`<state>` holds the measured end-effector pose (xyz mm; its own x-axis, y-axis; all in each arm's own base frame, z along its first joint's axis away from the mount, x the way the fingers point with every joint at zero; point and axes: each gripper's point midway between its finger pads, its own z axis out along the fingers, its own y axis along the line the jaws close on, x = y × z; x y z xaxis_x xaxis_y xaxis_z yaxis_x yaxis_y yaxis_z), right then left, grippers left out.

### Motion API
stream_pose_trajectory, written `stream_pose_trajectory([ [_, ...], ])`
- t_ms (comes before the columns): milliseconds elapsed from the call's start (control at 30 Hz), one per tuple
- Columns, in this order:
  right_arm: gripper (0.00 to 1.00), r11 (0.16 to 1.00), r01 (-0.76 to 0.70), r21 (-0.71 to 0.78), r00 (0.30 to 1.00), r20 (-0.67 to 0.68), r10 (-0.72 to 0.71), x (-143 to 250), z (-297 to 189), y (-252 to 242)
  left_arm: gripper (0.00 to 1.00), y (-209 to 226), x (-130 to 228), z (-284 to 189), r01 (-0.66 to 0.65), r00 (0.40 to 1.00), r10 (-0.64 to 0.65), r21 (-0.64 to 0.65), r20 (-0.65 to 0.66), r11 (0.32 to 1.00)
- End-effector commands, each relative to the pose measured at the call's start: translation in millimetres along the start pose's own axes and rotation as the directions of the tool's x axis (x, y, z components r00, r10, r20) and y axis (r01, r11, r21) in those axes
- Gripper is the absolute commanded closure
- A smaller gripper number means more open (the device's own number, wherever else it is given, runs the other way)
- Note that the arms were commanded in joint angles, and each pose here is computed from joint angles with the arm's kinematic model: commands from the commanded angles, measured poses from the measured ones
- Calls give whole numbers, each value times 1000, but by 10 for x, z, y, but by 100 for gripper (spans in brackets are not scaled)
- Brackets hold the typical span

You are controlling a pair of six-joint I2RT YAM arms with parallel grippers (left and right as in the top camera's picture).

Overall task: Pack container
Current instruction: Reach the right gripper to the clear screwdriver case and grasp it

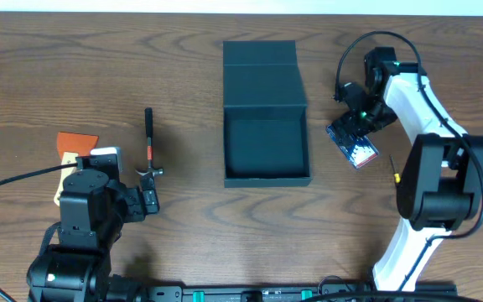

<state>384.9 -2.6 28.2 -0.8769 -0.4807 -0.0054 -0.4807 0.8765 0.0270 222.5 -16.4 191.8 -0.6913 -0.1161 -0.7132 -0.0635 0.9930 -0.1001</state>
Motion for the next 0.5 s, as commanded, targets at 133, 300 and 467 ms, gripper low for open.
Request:
stream_pose_trajectory([
  [133, 1, 999, 10, -33, 999, -39, -11, 35, 205, -7, 2, 46, -130, -51, 20, 999, -19, -27, 47, 999],
  [300, 1, 999, 11, -32, 999, -37, -12, 25, 213, -8, 1, 47, -129, -51, 20, 999, -19, -27, 46, 999],
  [467, 1, 999, 11, -31, 999, -36, -12, 24, 219, -8, 2, 47, -129, -51, 20, 999, -19, -27, 47, 999],
])
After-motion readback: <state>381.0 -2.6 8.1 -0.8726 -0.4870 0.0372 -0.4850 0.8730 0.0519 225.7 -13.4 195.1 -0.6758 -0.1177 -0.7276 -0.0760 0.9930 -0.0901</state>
